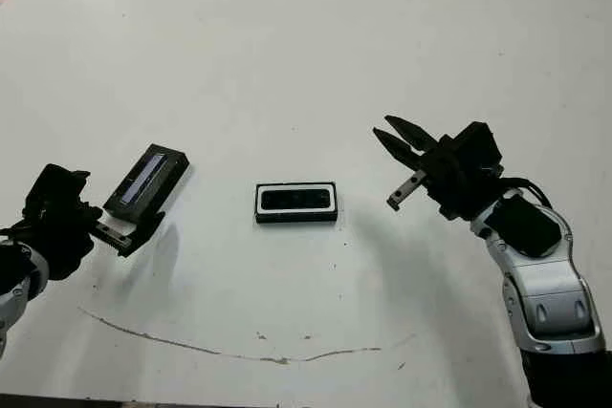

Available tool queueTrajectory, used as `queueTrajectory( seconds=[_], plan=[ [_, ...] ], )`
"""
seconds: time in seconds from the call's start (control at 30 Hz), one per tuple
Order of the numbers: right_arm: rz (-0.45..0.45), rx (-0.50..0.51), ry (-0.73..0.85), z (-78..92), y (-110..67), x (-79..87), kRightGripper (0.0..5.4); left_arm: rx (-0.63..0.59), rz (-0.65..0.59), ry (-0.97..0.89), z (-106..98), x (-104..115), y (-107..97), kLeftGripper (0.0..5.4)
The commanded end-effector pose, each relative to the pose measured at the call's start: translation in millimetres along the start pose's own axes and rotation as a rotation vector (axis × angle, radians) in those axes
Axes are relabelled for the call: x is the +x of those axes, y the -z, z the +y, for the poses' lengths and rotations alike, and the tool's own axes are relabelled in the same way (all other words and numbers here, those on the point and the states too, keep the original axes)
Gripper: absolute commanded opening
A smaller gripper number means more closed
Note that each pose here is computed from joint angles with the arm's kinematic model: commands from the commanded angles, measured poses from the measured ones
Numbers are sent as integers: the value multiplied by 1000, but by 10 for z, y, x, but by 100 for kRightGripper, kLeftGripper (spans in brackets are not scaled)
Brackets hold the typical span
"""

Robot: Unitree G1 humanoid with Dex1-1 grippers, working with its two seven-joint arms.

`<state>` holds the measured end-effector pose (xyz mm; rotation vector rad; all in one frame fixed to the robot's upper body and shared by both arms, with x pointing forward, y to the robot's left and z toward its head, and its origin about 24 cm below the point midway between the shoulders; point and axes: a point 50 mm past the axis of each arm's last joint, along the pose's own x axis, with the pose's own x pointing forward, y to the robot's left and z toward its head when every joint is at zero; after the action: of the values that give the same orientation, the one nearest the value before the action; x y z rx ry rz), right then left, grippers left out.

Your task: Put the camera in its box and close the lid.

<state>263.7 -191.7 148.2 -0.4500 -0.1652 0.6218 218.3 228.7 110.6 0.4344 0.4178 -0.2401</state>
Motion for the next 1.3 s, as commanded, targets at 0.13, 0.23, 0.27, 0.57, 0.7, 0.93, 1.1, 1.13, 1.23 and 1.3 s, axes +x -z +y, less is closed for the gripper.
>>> queueTrajectory(
  seconds=[0.13,0.23,0.27,0.57,0.7,0.93,1.1,1.13,1.23,1.3],
  plan=[
    [36,-3,-9,-4,33,-44,0,45,55,37,30,31,101,538],
    [38,7,-12,-4,42,-49,0,101,52,73,38,54,121,538],
    [39,13,-12,-4,46,-50,0,108,52,81,39,58,125,538],
    [43,10,-11,-3,54,-56,0,90,11,115,23,94,194,454],
    [58,13,-10,-4,47,-63,0,93,-47,113,8,105,213,357],
    [60,17,-15,-10,46,-61,0,65,-106,102,23,132,236,193],
    [71,11,-14,-15,39,-69,0,-32,-78,102,13,150,287,111],
    [71,11,-14,-15,39,-69,0,-46,-73,101,11,152,292,103],
    [67,8,-12,-14,41,-67,0,-62,-81,108,9,158,299,83],
    [70,4,-12,-15,40,-66,0,-63,-81,106,13,156,296,60]
  ],
)
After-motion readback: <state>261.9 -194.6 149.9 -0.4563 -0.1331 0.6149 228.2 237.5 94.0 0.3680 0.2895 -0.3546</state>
